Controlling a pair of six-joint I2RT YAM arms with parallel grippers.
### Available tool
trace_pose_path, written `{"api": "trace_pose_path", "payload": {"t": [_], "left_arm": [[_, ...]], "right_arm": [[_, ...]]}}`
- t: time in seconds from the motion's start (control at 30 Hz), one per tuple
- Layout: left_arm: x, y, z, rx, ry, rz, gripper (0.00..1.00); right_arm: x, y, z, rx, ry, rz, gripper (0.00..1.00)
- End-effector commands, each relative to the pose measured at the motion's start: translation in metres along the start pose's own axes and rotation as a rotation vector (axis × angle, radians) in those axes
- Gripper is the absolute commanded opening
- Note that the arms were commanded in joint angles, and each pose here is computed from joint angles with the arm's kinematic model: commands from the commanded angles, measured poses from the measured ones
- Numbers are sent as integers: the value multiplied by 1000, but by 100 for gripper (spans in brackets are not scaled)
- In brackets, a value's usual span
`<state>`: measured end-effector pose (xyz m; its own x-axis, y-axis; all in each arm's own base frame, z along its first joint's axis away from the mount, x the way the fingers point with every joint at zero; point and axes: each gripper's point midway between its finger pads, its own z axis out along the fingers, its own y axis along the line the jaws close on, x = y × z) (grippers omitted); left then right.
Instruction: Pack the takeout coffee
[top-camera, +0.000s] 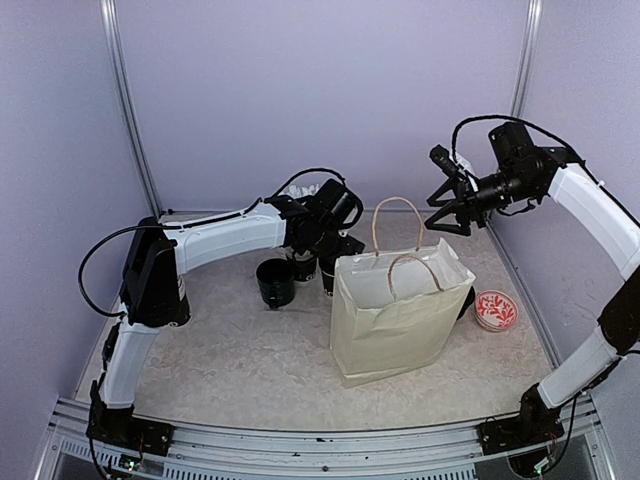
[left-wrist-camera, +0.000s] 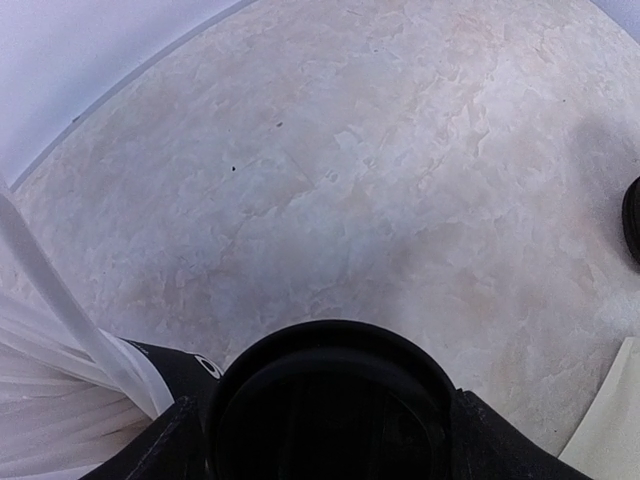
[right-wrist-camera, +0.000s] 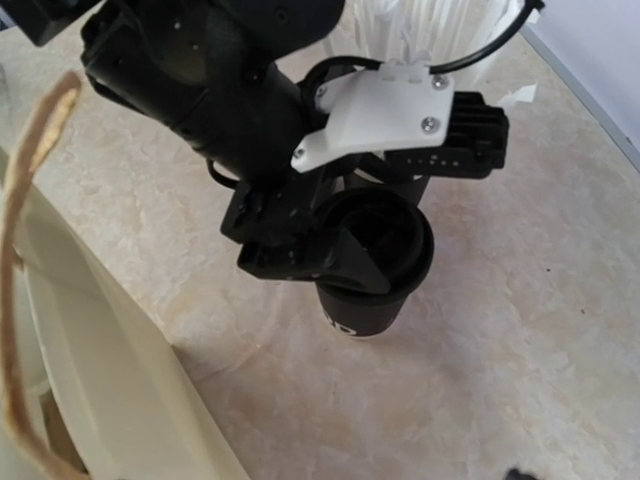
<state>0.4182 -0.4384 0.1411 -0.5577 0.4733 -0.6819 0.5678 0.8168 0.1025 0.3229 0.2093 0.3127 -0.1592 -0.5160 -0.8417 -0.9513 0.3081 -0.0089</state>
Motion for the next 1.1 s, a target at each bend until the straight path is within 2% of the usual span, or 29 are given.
{"api": "trace_pose_path", "payload": {"t": [0.0,0.13,0.3,0.57,0.83,1.07], "left_arm": [[12,-6,7,42,50,-6,82],[17,-10,9,52,66,6,81],[18,-11,4,47,75,5,73],[20,-15,-37,49,63,23,65],[36,-14,-75,54,65,40,64],[70,-7,-94,42,111,38,64]], "right_arm": [[-2,2,3,-18,-12,8,78],[-2,2,3,-19,-11,9,78],[-2,3,3,-19,-13,9,78],[-4,2,3,-22,-16,8,78],[-7,-1,6,-33,-26,9,78],[-10,-2,5,-33,-31,5,78]]}}
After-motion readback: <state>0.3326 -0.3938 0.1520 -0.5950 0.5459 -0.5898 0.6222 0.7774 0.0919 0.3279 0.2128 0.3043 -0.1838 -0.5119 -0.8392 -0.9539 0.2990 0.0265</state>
